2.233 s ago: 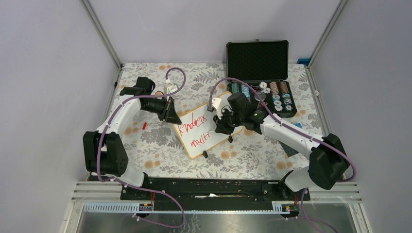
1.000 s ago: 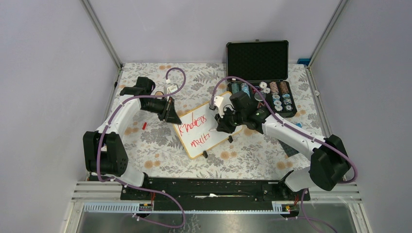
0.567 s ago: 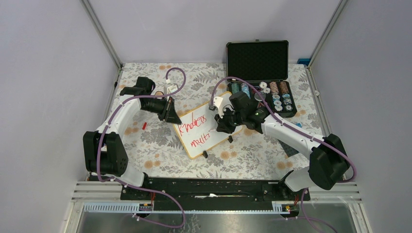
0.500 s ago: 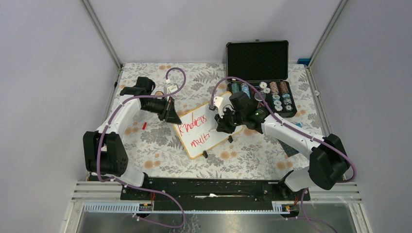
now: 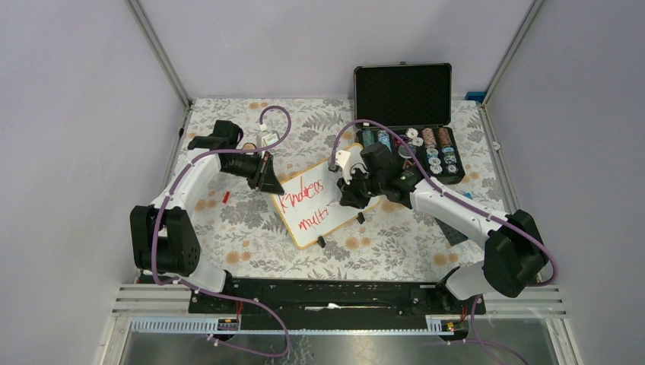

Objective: Write a sentence on the whiteboard

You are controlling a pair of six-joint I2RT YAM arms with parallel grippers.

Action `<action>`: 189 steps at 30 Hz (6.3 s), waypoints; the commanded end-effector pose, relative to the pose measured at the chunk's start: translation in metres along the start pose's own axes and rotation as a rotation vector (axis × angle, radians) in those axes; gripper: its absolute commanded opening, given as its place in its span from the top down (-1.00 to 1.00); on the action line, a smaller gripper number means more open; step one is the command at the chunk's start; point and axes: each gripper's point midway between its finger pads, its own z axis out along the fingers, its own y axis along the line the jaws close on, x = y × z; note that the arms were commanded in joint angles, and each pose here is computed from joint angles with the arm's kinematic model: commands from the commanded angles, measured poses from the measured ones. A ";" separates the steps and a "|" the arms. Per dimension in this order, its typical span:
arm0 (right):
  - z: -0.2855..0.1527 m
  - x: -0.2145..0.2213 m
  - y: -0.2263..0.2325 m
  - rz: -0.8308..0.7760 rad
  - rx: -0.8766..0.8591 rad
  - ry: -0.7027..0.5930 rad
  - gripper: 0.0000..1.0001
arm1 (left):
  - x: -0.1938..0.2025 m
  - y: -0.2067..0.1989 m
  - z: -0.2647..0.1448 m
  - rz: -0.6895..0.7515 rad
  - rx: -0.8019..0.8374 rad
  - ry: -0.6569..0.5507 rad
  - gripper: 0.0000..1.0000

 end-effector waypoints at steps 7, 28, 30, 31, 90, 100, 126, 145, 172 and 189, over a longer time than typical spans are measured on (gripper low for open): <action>0.004 0.015 -0.002 0.005 -0.001 0.008 1.00 | 0.007 0.011 0.010 0.051 -0.024 0.052 1.00; -0.005 0.002 0.027 -0.015 -0.103 -0.034 1.00 | 0.006 0.011 0.010 0.051 -0.026 0.051 1.00; -0.006 -0.002 0.022 -0.015 -0.085 -0.041 1.00 | 0.006 0.011 0.010 0.048 -0.024 0.051 1.00; -0.006 -0.003 0.019 -0.014 -0.075 -0.041 1.00 | 0.006 0.011 0.010 0.049 -0.024 0.051 1.00; 0.001 0.013 -0.007 0.037 0.009 -0.031 1.00 | 0.008 0.012 0.010 0.048 -0.027 0.057 1.00; 0.005 0.013 0.003 0.028 -0.023 -0.027 1.00 | 0.008 0.012 0.012 0.052 -0.027 0.062 1.00; -0.023 -0.012 0.033 0.004 -0.144 -0.078 1.00 | 0.007 0.012 0.012 0.048 -0.009 0.085 1.00; -0.030 -0.018 -0.003 0.026 -0.008 -0.107 1.00 | 0.009 0.013 0.013 0.051 -0.025 0.086 1.00; -0.010 -0.002 -0.020 0.046 0.052 -0.075 1.00 | 0.008 0.013 0.013 0.062 -0.027 0.083 1.00; -0.019 0.017 -0.013 0.022 0.046 -0.019 1.00 | 0.008 0.013 0.014 0.062 -0.024 0.086 1.00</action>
